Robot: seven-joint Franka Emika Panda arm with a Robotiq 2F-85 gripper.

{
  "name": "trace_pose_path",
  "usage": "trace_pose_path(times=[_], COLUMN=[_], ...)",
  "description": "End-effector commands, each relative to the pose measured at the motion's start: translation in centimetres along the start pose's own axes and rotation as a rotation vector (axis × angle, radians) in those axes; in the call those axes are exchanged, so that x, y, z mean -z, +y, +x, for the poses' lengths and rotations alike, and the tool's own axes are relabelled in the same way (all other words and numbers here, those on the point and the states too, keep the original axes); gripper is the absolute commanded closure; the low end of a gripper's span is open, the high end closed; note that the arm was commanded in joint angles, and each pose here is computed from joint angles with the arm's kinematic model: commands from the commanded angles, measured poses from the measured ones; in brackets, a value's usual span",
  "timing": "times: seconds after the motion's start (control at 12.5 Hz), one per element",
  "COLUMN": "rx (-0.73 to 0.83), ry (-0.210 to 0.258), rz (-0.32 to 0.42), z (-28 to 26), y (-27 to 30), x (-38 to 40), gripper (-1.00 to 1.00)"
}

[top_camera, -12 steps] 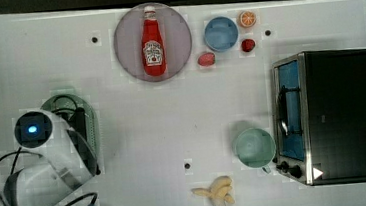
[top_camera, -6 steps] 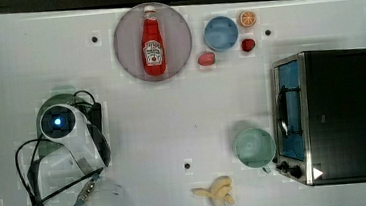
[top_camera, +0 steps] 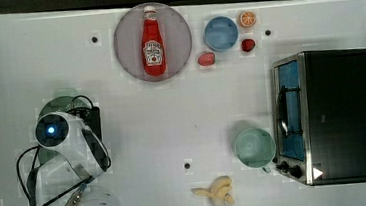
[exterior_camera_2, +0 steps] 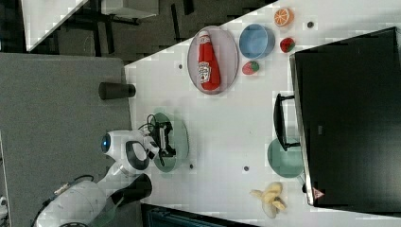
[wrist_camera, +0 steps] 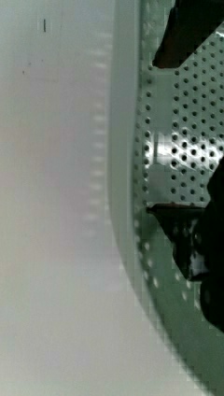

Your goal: Drag strainer left to right.

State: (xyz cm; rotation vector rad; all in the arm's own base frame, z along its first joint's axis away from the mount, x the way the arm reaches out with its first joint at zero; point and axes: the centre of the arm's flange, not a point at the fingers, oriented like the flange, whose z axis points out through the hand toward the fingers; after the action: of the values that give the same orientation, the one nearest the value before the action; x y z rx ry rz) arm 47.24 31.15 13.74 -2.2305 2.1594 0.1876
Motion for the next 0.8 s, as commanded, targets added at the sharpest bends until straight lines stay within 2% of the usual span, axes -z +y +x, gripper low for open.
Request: trace_pose_path(times=[0.08,0.8], rx=[-0.092,-0.034], ry=[0.024,0.062], rz=[0.005,0.005], z=[4.0,14.9], y=[-1.4,-1.6], x=[1.3,3.1], gripper=[-1.0,-1.0])
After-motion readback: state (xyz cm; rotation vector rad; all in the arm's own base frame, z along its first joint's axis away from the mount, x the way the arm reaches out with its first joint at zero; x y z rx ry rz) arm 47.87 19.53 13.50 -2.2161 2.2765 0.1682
